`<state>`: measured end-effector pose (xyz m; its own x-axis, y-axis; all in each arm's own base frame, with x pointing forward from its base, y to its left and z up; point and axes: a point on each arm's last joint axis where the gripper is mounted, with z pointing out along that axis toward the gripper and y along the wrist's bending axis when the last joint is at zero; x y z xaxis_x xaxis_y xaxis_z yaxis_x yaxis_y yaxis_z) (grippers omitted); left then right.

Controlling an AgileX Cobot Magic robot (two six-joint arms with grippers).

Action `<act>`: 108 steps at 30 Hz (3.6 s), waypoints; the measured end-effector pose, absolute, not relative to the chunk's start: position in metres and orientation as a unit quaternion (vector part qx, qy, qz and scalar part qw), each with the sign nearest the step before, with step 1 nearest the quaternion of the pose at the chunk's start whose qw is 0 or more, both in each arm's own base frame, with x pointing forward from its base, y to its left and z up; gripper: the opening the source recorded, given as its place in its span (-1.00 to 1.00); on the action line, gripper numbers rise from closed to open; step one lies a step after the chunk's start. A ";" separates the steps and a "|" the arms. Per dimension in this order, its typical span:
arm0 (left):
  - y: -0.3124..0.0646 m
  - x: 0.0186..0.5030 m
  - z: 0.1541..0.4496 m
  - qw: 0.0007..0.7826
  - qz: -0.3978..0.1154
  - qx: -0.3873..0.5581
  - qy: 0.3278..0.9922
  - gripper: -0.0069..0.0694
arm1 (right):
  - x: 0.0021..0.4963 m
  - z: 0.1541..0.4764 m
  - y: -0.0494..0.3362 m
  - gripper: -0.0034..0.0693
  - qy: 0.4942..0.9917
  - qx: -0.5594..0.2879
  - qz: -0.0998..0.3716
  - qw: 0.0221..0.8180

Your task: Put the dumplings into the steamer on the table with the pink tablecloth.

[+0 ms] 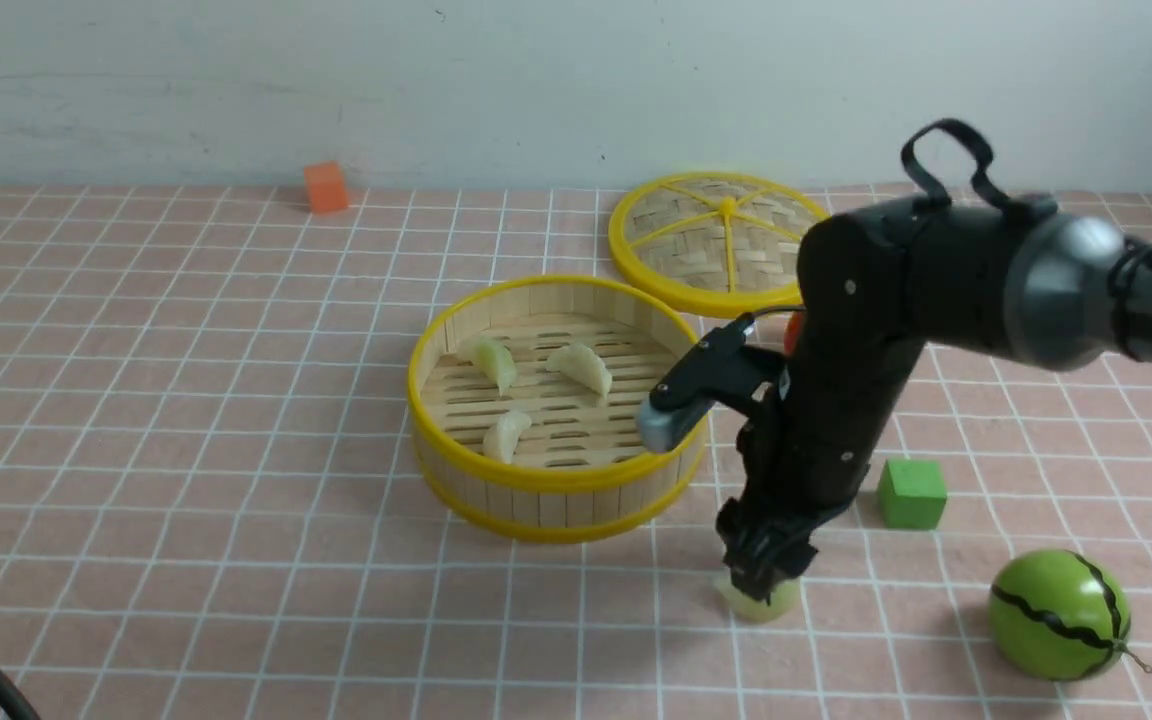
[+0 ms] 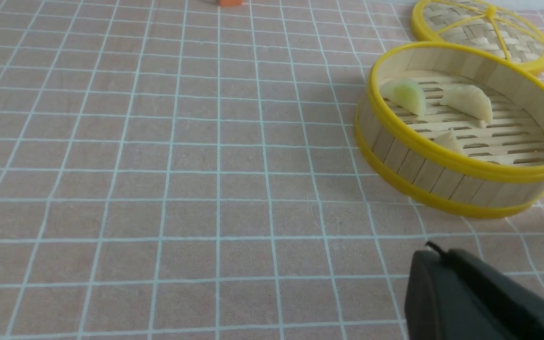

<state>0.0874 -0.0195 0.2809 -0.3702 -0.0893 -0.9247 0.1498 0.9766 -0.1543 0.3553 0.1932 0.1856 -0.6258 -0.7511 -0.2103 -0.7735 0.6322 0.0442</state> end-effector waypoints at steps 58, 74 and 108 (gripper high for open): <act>-0.020 0.088 0.283 0.569 -0.106 0.023 0.815 -0.74 | 0.347 0.453 0.174 -0.21 0.878 -0.275 -0.002 0.390; -0.020 0.088 0.282 0.568 -0.106 0.023 0.816 -0.70 | 0.194 0.329 0.128 -0.96 0.860 -0.301 0.198 0.362; -0.019 0.087 0.281 0.561 -0.101 0.021 0.821 -0.63 | 0.065 0.195 0.012 -0.93 0.721 -0.154 -0.019 0.676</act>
